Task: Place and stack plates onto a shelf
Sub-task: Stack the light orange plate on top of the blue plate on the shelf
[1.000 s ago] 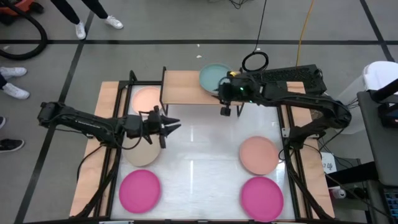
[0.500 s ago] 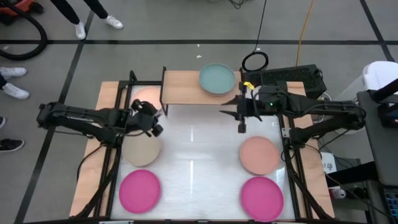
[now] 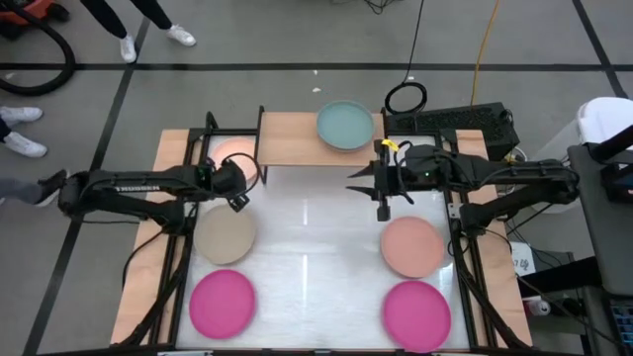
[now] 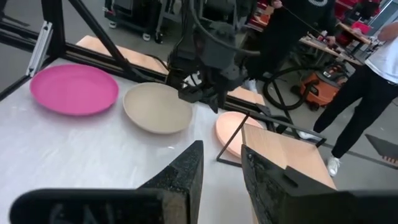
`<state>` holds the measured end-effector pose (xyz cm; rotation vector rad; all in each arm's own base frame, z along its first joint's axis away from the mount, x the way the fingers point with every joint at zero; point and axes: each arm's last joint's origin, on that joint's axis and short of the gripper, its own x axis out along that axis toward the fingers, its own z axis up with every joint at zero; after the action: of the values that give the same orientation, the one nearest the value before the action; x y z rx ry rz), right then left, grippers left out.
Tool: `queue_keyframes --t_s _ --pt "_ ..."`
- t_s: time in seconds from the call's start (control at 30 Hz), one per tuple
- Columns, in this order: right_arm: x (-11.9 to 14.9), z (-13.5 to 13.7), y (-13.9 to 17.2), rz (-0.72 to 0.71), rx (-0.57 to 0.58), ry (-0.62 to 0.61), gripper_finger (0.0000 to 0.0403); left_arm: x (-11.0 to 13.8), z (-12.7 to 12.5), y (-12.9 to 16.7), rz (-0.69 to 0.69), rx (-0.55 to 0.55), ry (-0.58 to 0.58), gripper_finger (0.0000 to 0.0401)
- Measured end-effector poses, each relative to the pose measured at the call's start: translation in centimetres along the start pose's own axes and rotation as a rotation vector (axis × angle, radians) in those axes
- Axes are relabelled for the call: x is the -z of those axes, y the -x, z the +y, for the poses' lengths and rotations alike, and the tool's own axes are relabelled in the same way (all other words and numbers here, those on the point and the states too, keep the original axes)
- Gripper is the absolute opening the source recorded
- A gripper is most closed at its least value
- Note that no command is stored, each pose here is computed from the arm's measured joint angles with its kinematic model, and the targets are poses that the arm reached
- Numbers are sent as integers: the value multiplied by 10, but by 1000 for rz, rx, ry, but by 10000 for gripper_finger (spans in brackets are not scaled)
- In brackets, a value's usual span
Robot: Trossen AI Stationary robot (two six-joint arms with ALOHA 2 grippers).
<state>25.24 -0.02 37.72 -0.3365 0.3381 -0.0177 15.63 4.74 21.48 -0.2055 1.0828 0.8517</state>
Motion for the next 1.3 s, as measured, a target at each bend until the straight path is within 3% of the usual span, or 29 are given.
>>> queue_keyframes --t_s 0.17,0.4,0.83,0.97,1.2,1.3 --pt "1 1 -3 11 -4 2 91 -2 -2 -24 48 42 16 147" --pt "1 1 -3 12 -4 2 91 -5 -9 -57 174 -21 -40 197" --pt "4 2 -3 38 -12 -24 91 -8 -9 -98 281 -79 -65 200" --pt "8 3 -5 44 -14 -24 91 -8 -10 -99 278 -68 -77 159" --pt "23 9 -14 57 -18 -6 91 -8 -11 -99 294 -22 -65 20" --pt "28 11 -17 53 -17 6 91 -6 -9 -93 303 -14 -46 11"
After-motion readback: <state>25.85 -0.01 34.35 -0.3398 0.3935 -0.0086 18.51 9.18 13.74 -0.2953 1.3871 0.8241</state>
